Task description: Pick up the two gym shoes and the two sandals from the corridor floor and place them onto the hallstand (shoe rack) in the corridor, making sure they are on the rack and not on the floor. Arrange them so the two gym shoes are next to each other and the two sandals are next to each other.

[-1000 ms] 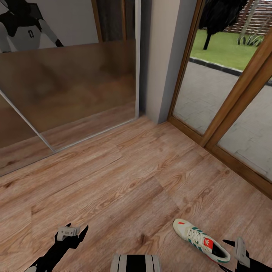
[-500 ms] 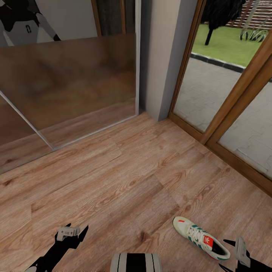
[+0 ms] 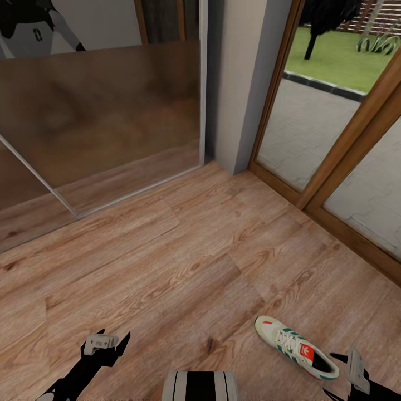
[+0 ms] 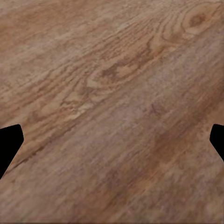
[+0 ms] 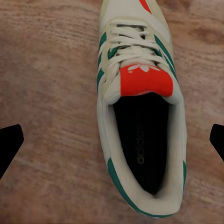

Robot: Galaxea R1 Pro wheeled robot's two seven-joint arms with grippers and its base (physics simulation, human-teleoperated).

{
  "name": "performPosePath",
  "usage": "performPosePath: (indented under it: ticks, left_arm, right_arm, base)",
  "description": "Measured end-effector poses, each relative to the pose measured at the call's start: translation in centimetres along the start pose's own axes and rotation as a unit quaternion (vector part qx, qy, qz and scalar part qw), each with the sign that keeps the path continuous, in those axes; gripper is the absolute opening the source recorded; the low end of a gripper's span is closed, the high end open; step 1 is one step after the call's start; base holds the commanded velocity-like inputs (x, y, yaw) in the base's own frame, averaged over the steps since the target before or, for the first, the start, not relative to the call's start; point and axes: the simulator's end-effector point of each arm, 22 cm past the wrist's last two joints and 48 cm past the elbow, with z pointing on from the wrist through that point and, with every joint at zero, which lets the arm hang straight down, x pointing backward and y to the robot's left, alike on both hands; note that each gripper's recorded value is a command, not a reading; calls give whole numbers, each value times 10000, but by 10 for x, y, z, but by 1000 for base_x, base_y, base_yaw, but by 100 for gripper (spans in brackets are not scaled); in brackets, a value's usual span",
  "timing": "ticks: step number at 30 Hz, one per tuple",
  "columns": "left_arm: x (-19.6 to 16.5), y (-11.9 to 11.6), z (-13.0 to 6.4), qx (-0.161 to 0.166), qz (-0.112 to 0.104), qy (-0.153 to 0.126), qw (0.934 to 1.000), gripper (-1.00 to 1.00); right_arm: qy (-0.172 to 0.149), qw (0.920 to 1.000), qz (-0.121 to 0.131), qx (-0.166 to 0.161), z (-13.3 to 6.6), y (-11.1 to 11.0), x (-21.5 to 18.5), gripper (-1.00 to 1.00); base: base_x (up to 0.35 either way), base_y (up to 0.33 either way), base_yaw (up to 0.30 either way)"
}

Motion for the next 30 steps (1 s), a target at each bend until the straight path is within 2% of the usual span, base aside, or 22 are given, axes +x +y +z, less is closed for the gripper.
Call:
performPosePath:
  ticks: [30]
  left_arm:
    - [20, 1, 3, -7, -47, 209, 9998, 100]
  right_arm:
    - [133, 9998, 105, -133, 5, 11, 14, 100]
  base:
    - [0, 0, 0]
